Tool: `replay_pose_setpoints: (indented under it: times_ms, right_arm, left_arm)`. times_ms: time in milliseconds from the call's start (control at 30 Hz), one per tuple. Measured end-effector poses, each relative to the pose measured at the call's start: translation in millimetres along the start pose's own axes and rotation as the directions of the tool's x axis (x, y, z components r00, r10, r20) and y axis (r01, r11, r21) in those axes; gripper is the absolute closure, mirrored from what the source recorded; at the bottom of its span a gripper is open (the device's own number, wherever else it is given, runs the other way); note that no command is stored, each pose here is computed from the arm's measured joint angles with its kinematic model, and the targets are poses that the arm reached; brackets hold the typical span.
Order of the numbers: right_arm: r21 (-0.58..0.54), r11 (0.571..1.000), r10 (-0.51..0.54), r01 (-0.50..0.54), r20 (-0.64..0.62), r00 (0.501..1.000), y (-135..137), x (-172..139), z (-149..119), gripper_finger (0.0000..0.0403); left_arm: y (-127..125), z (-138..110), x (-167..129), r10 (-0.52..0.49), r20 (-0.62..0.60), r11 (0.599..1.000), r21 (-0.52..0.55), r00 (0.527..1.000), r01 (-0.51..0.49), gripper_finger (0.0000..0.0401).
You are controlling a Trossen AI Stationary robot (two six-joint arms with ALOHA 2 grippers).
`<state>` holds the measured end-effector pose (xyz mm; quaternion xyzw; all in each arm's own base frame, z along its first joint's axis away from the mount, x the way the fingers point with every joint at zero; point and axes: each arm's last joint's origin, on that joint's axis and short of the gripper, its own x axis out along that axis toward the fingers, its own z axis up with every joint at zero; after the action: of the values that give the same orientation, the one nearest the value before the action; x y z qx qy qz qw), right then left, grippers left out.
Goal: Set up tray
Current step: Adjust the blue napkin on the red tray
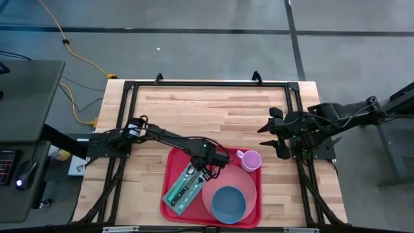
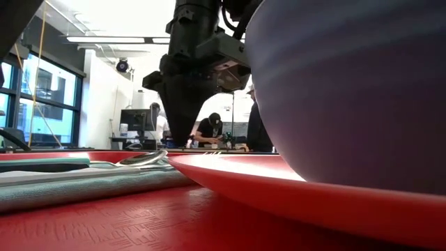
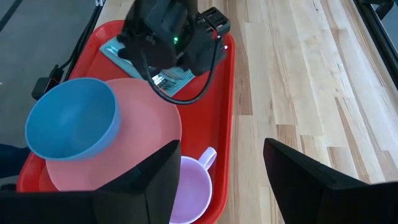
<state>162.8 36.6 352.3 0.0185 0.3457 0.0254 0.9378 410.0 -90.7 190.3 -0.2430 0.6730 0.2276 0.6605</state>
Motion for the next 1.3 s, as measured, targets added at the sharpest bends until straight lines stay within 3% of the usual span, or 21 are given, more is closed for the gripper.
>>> replay_pose_setpoints:
  times_ms: [1300]
  right_arm:
    - [0.003, 1.0, 0.0, 0.0, -0.003, 1.0, 0.0, 0.1, -0.4, 0.0194]
  left_arm:
    - [1.3, 3.1, 13.5, -0.013, -0.102, 0.998, 0.061, 0.995, 0.019, 0.0393]
